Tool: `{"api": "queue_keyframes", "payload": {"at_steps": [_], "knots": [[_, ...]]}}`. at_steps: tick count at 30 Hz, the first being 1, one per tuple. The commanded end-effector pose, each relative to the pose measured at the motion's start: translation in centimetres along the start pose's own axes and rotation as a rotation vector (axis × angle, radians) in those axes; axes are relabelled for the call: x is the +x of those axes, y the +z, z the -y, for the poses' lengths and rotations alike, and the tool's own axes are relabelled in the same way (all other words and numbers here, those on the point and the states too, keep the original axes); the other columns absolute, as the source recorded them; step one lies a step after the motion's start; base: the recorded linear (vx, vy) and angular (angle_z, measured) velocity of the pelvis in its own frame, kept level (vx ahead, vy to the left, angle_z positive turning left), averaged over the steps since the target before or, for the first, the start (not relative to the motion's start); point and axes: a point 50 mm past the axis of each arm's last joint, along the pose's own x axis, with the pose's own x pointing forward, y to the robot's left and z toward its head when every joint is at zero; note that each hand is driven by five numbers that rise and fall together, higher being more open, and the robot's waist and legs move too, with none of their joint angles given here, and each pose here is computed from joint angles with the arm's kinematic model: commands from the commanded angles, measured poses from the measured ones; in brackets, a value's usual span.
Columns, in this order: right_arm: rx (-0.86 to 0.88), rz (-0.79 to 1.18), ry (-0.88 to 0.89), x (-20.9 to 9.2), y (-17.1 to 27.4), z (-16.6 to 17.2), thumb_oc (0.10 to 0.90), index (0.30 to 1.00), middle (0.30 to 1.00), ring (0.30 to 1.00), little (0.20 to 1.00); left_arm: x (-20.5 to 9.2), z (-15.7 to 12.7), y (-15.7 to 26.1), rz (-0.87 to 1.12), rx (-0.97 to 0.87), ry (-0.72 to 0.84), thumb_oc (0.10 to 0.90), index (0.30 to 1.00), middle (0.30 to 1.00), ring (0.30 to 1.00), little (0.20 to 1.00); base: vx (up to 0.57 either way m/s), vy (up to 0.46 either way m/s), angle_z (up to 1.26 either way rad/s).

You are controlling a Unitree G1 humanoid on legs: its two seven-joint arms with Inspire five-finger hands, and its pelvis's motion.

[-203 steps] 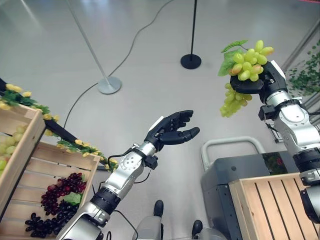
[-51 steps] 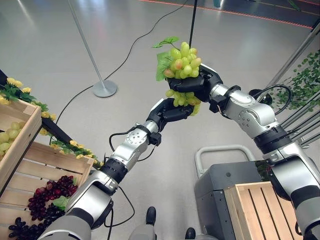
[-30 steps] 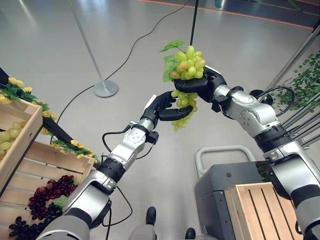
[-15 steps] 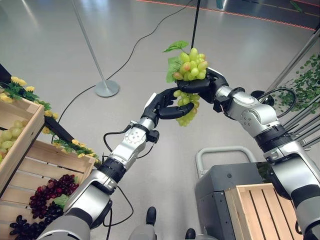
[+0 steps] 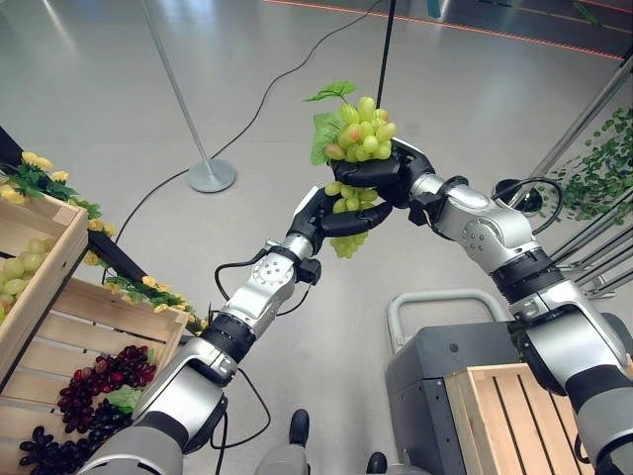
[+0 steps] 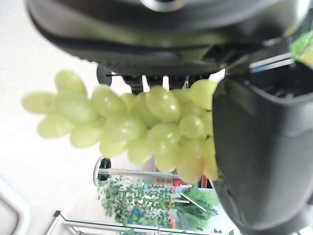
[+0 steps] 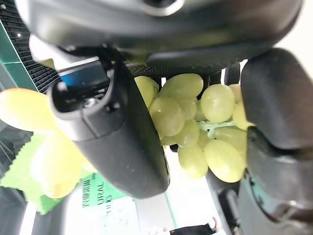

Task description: Pick up the fruits from the basket on one side to the basket on the other side

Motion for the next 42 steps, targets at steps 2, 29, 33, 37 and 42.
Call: {"api": "queue_keyframes", "payload": {"at_steps": [2,29,33,37,42], "knots": [[0.118,0.174,0.321,1.2,3.1,-6.3,0.4,0.3,0.3,0.3,0.3,1.3,2.3,1.0,0.09,-0.057,-0.04,0.8,0.9,0.9,0.9,0.9,0.0,0.0,0.0],[-0.085,0.226,0.386,0.4,3.6,-7.1,0.8,0.9,0.9,0.9,0.9,0.8,1.1,2.0,0.202,-0.015,0.008,0.4,0.3,0.3,0.3,0.3,0.0,0.0,0.0],[-0.202,0.266,0.355,0.1,4.3,-7.0,0.8,0.9,0.9,0.9,0.9,0.6,0.8,1.8,0.198,-0.006,0.026,0.4,0.3,0.3,0.3,0.3,0.0,0.0,0.0],[-0.378,0.307,0.313,-0.4,5.1,-6.8,0.8,0.9,0.9,0.9,0.9,0.4,0.2,1.7,0.198,0.0,0.043,0.4,0.3,0.3,0.3,0.3,0.0,0.0,0.0],[-0.704,0.347,0.27,-1.3,6.3,-6.8,0.8,0.9,0.9,0.9,0.9,0.1,-0.4,1.9,0.205,0.006,0.075,0.4,0.3,0.3,0.3,0.3,0.0,0.0,0.0]]}}
